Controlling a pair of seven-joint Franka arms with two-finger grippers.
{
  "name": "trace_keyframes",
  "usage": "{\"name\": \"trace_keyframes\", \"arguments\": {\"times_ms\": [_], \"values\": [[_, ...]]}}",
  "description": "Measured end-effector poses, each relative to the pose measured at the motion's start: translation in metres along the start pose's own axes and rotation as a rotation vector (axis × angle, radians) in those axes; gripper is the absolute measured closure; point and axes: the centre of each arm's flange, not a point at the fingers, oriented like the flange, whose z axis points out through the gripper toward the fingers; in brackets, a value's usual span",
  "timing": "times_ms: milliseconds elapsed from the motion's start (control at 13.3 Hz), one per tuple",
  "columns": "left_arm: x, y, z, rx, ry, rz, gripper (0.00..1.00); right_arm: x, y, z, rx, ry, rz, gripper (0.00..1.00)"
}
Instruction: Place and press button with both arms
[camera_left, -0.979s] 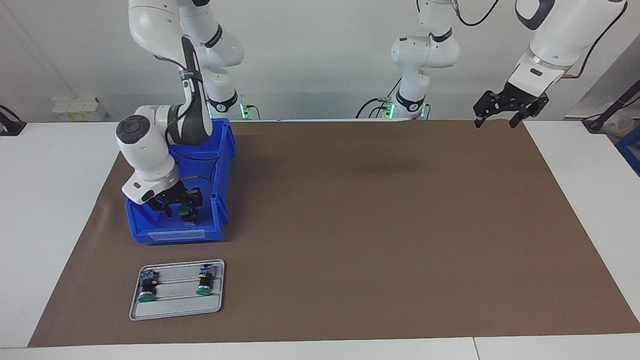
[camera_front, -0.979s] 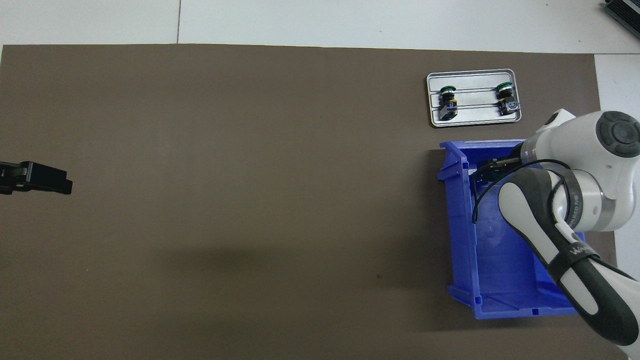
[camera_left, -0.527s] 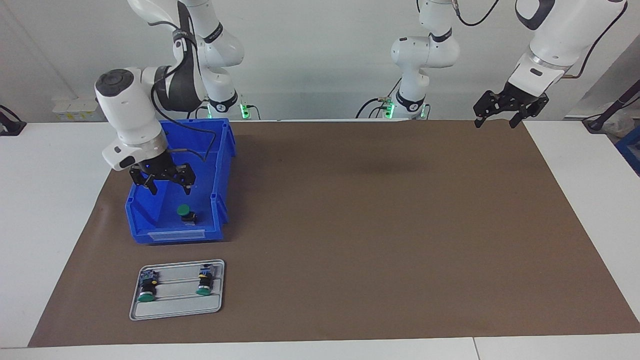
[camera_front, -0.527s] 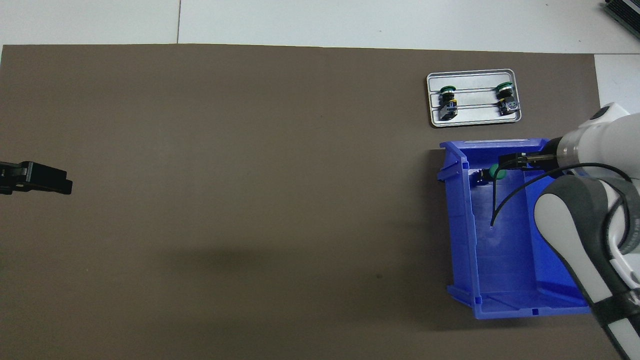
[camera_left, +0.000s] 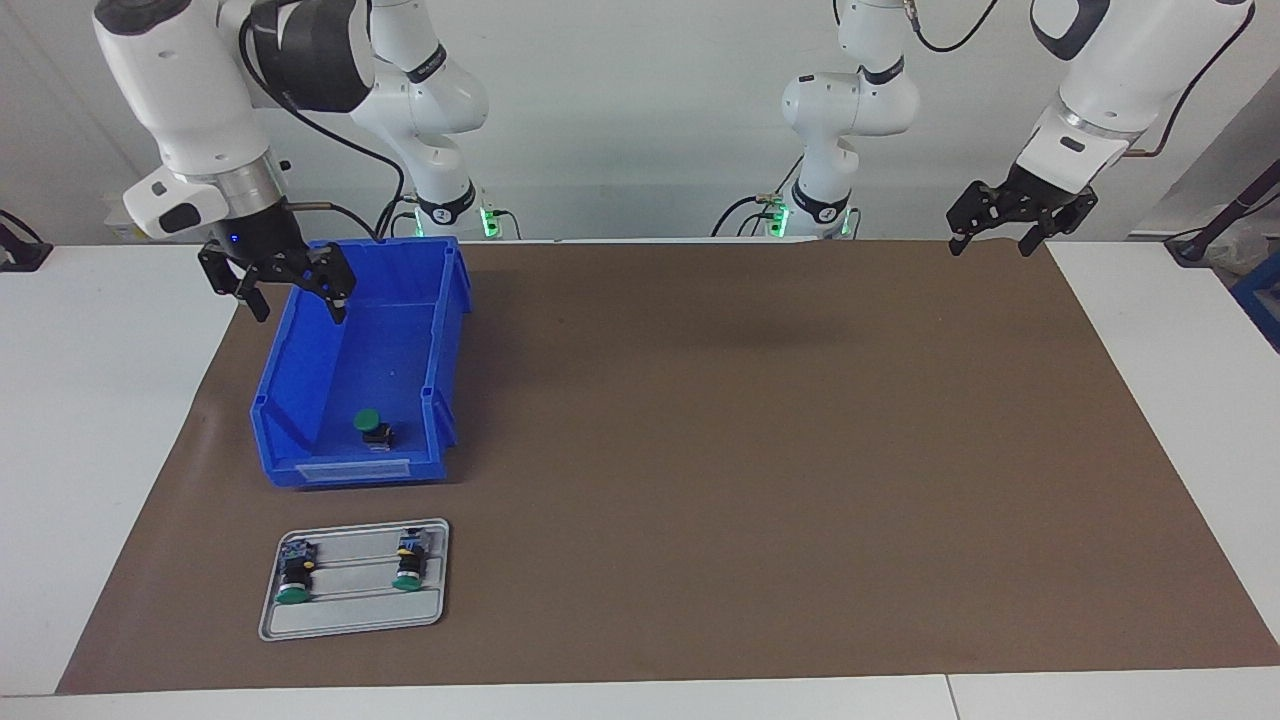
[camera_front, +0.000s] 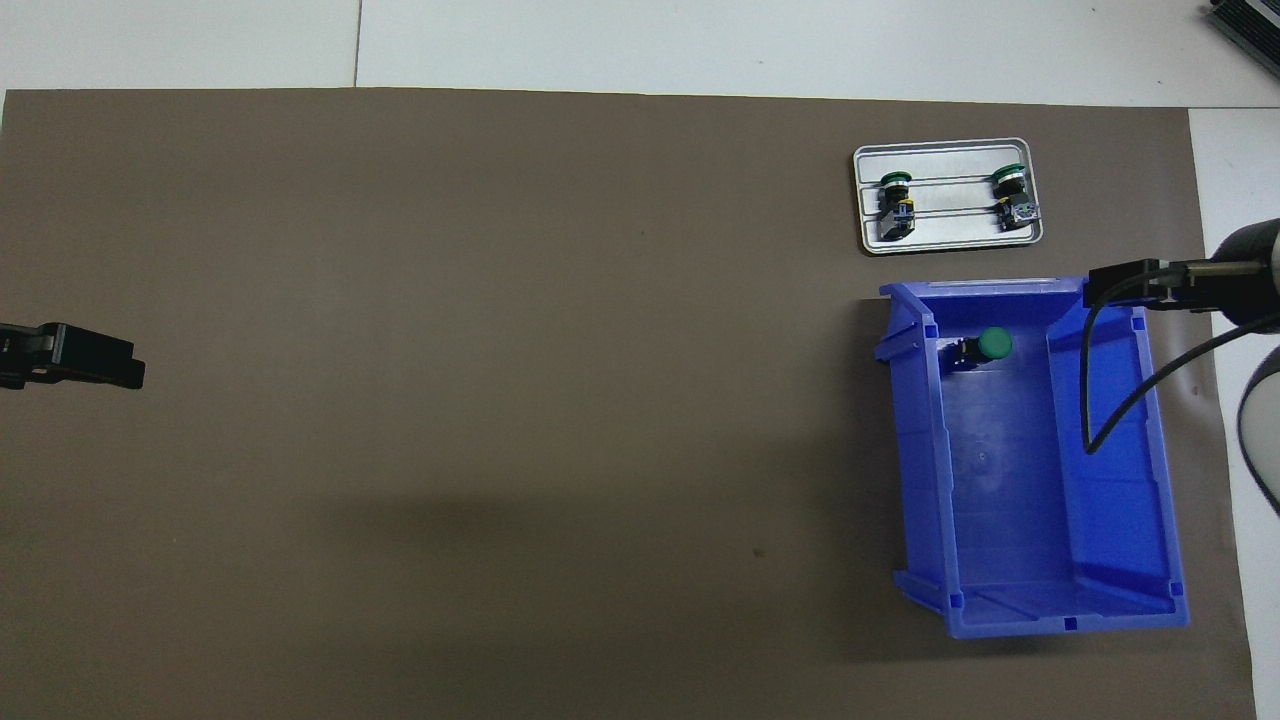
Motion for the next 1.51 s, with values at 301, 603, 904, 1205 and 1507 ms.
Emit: {"name": "trace_keyframes", "arguments": {"times_ms": [301, 603, 904, 1205, 1507], "values": [[0.0, 0.0, 0.0, 0.0, 0.0, 0.0, 0.0, -0.001, -0.003, -0.032, -0.001, -0.015, 0.022, 0.03], [0.0, 0.0, 0.0, 0.0, 0.0, 0.0, 0.0, -0.004, -0.024, -0.017, -0.004, -0.074, 0.034, 0.02], [0.0, 0.0, 0.0, 0.0, 0.0, 0.0, 0.0, -0.005, -0.023, -0.016, -0.005, -0.084, 0.036, 0.01], [0.0, 0.0, 0.0, 0.0, 0.0, 0.0, 0.0, -0.009, -0.022, -0.013, -0.009, -0.117, 0.036, 0.0], [0.0, 0.0, 0.0, 0.0, 0.0, 0.0, 0.0, -0.009, -0.022, -0.013, -0.01, -0.119, 0.037, 0.0]]}}
